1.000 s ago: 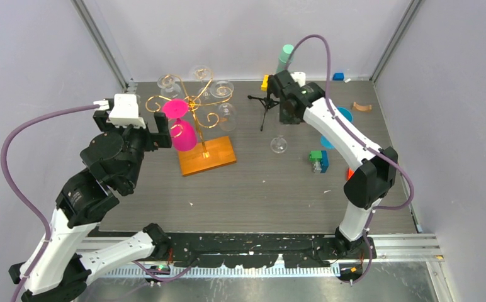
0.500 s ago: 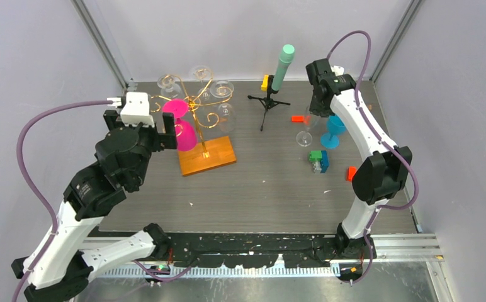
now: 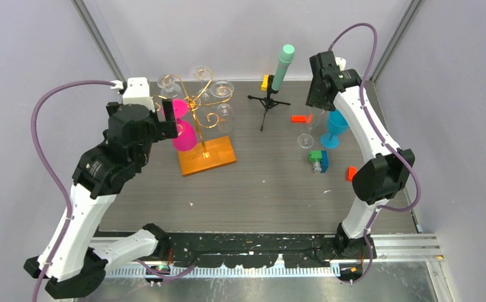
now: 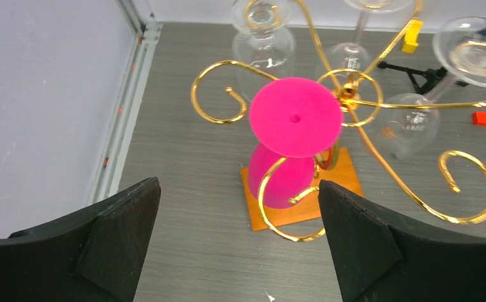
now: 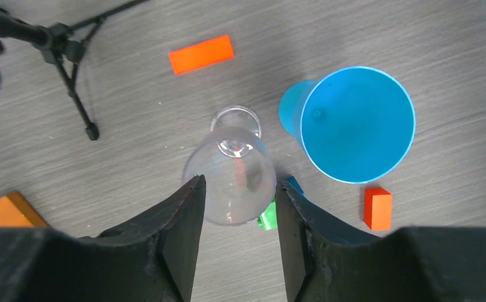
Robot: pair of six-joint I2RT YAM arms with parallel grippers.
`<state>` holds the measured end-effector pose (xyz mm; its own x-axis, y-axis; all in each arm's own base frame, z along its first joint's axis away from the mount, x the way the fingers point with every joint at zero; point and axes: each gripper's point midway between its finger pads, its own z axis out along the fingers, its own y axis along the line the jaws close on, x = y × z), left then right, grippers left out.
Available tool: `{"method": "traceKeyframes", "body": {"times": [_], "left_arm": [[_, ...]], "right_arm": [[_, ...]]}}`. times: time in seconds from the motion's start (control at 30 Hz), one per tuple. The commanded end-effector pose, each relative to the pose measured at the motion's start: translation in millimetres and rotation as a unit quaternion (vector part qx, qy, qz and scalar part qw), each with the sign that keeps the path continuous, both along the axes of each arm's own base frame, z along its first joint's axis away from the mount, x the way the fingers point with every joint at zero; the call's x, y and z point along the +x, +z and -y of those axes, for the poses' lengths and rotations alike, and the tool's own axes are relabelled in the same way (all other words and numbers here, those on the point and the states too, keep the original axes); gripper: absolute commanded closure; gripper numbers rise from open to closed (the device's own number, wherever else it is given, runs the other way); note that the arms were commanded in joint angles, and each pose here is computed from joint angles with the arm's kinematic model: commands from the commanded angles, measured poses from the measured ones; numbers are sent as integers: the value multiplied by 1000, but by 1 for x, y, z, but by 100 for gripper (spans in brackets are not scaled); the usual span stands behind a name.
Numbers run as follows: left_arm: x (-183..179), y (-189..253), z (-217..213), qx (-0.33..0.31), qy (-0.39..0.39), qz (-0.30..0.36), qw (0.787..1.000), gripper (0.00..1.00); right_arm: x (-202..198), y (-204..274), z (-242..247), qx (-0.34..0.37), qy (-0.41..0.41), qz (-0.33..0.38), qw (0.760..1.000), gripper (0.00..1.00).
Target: Take the wine glass off the wine glass rack
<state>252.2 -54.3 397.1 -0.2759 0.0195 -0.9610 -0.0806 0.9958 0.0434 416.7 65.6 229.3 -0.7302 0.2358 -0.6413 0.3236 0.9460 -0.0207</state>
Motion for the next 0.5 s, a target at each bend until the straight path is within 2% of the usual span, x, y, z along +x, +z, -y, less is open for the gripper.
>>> {"method": "traceKeyframes", "body": {"times": [0.0,0.23,0.47], "left_arm": [[3,-1,-4,-68,-5,-30,997,0],[19,-4,-8,-143,-11,-67,987,0],[36,-14,-1,-242,-29,-88,966,5]], "right_arm": [[4,47,-4,25,12,60,998,49],[-10,68,-5,46,18,92,994,44],[-31,82,0,62,13,128,990,32]]}}
